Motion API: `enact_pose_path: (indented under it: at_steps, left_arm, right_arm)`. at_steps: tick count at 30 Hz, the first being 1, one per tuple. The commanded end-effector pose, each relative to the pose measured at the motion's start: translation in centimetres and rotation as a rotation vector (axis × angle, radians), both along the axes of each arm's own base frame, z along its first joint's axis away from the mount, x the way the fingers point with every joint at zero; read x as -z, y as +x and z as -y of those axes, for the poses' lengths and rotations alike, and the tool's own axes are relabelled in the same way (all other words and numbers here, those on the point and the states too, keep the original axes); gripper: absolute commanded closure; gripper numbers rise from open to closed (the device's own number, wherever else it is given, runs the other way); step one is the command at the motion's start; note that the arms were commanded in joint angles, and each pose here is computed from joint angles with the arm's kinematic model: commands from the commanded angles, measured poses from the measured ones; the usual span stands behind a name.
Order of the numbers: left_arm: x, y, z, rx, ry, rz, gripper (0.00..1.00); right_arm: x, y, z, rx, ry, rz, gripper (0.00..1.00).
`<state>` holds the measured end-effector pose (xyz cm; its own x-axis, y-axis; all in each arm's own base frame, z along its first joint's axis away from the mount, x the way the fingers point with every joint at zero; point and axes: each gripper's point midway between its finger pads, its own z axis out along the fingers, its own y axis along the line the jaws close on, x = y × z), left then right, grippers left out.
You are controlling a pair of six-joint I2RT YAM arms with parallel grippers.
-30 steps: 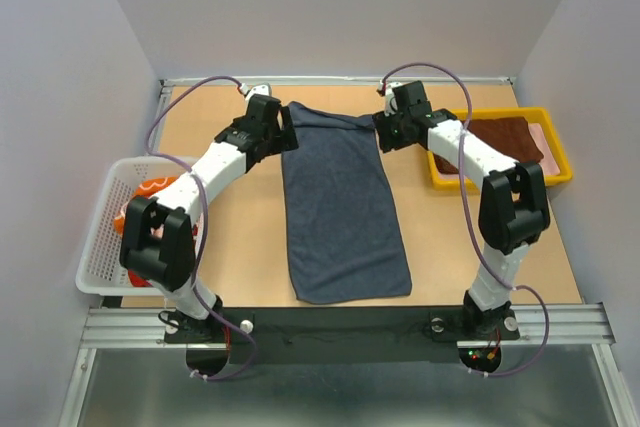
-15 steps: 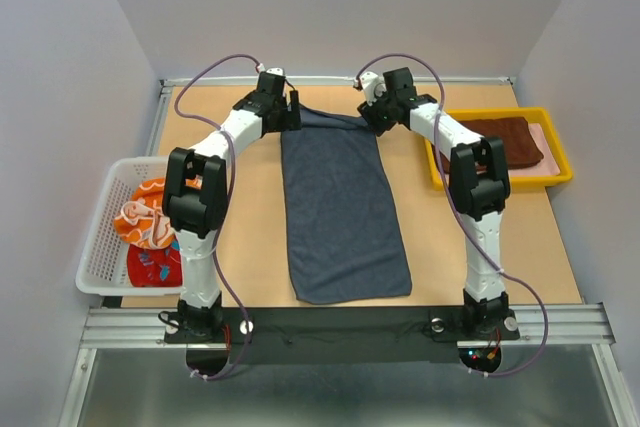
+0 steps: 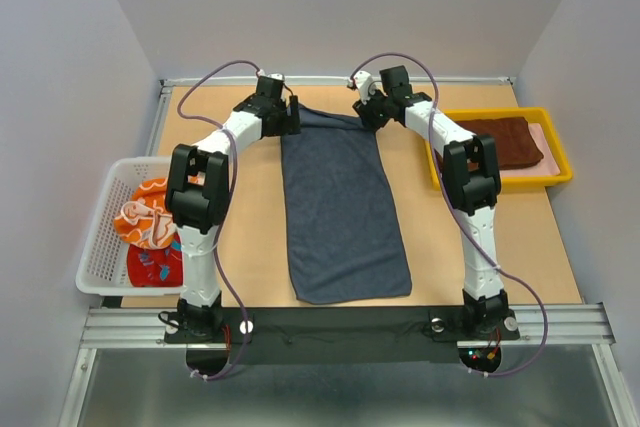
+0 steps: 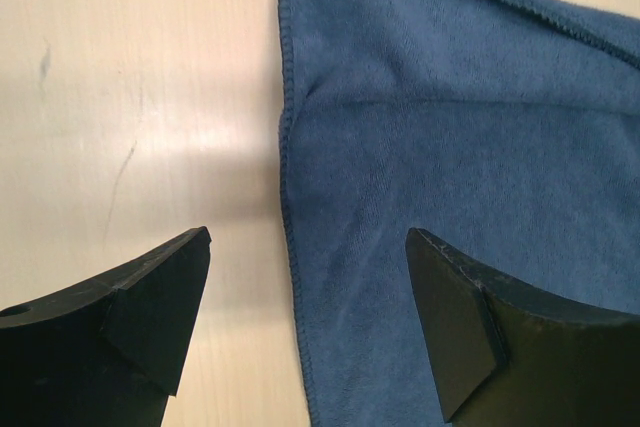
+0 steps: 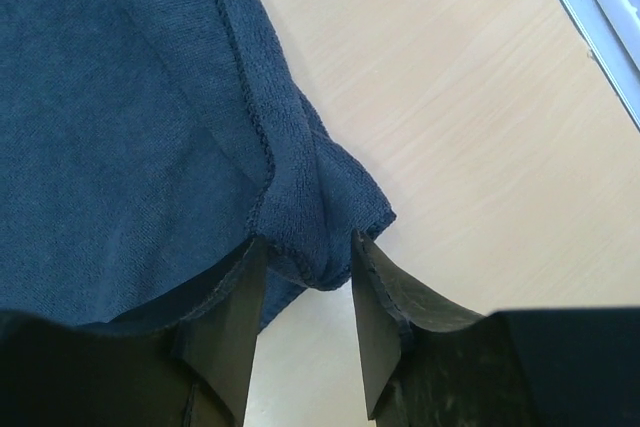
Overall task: Fold and stack the towels
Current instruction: Flatten out the crumpled towel
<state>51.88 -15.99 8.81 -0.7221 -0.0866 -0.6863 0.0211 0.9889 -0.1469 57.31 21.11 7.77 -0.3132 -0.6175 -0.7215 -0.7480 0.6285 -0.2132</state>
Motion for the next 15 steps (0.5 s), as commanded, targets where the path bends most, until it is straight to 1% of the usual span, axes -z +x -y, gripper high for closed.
enact_pose_path:
  at_steps: [1,4,7,9,15]
  left_arm:
    - [-2.9,-1.4,0.5,-0.006,-0.058,0.024,0.1]
    - [-2.7,-2.7,0.8,-0.005,-0.07,0.0,0.1]
    - [-3.3,-4.1,1.5,0.003,-0.094,-0.007,0.1]
    - [-2.7,-5.1,1.8,0.011,-0.091,-0.026,0.1]
    - [-2.8,-7.0,3.0,0.048,-0.087,-0.034,0.1]
  right_arm:
    - [-2.5,0.3,-0.8,-0.051,0.038,0.057,0.55]
    - [-2.2,0.1,-0.7,-0.055,0.03,0.053,0.55]
    - [-1.5,-0.1,-0.7,-0.06,0.024,0.04,0.5]
    - [-1.3,-0.1,-0.6,-0.06,0.018,0.039,0.48]
    - [-0.9,-0.3,-0.6,-0.075,0.013,0.033,0.45]
